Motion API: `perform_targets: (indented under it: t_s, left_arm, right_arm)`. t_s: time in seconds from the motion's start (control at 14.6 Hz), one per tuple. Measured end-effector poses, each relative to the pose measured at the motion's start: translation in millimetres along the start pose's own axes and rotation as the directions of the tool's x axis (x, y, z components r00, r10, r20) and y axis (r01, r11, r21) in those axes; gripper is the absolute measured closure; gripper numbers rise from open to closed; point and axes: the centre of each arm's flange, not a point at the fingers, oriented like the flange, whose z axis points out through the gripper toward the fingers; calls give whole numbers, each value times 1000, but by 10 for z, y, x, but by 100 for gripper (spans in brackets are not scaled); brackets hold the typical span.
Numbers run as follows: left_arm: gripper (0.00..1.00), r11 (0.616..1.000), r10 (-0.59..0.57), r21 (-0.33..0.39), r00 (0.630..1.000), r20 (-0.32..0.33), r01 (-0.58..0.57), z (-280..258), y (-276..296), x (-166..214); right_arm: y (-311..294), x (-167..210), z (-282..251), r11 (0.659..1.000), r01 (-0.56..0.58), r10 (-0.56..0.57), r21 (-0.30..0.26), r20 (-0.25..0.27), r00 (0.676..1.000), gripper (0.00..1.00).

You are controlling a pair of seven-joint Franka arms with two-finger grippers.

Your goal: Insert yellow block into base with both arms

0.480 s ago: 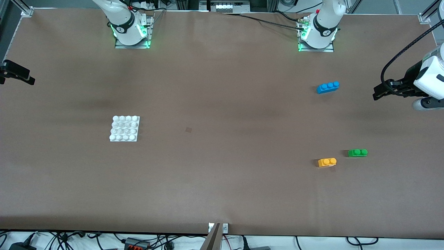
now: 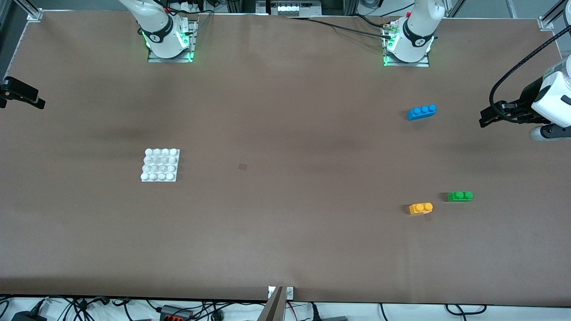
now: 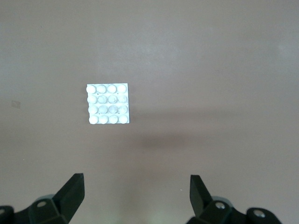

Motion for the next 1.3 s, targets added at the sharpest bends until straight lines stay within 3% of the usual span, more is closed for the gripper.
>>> perform_targets:
  t_s: [0.55,0.69,0.96,1.17,1.3]
  left_arm:
    - [0,1000,11,-1,1000,15,-11,12,58,-21]
    - [0,1000,16,0,1000,21,-16,35,84,-17]
    - [0,999,35,2,998,52,-35,189,203,33]
    - [0,998,51,-47,997,54,-49,636,431,320]
    - [0,996,69,-52,997,44,-67,1060,623,553]
  right_arm:
    - [-44,-20,6,1000,7,-7,2,16,1000,0]
    - [-51,-6,85,1000,8,-9,5,42,999,0]
    - [-207,274,834,999,35,-38,19,183,982,0]
    - [-399,637,1577,1000,12,-13,4,229,973,0]
    - [-436,773,1893,1000,-14,15,-7,231,973,0]
